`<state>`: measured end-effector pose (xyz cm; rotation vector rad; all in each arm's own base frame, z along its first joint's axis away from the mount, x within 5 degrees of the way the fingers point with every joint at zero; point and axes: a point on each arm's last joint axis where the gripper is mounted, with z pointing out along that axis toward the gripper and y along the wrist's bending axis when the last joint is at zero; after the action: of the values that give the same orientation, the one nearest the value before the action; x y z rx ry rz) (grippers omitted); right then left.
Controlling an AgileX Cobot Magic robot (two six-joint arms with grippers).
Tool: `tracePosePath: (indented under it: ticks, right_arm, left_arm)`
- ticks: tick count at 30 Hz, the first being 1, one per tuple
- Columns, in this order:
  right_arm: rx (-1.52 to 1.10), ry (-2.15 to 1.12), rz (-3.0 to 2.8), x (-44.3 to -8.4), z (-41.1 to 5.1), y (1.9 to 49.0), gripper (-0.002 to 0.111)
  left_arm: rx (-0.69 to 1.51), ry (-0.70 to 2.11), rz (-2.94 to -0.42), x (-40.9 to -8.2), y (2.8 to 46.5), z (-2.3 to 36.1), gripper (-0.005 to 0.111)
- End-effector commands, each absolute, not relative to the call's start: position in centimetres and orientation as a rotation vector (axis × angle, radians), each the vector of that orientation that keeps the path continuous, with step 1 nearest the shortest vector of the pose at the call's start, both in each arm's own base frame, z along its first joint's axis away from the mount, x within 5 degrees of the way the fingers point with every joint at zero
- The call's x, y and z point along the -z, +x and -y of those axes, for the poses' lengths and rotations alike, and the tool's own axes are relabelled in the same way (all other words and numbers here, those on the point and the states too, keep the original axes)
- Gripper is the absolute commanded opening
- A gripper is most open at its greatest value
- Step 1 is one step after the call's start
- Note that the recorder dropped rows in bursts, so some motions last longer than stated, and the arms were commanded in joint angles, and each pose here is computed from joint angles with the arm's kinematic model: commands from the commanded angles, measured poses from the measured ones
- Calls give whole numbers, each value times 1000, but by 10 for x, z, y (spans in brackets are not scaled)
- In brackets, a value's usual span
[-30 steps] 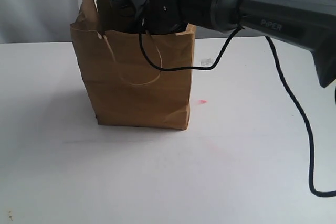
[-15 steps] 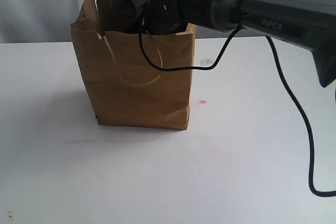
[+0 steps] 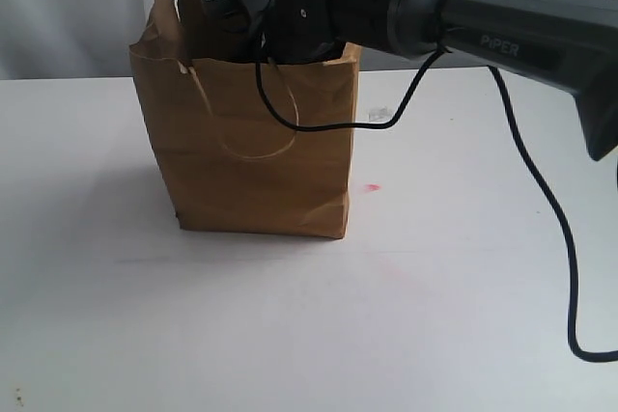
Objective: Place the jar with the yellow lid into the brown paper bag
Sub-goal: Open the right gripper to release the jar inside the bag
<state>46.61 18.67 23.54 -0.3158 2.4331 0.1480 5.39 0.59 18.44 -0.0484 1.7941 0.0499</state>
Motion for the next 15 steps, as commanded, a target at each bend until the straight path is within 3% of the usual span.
tracePosePath:
  ticks: [1, 6, 10, 15]
  right_arm:
    - [-152, -319, -2465, -233, -188, 464, 91]
    - [-151, -319, -2467, -233, -188, 464, 92]
    - [-151, -320, -2469, -232, -188, 463, 105]
    - [-150, -323, -2461, -233, -188, 464, 105]
  left_arm:
    - [-38, -48, -1786, -186, 54, -5, 1]
    - [-38, -48, -1786, -186, 54, -5, 1]
    - [-38, -48, -1786, -186, 54, -5, 1]
    - [-38, -48, -1786, -186, 54, -5, 1]
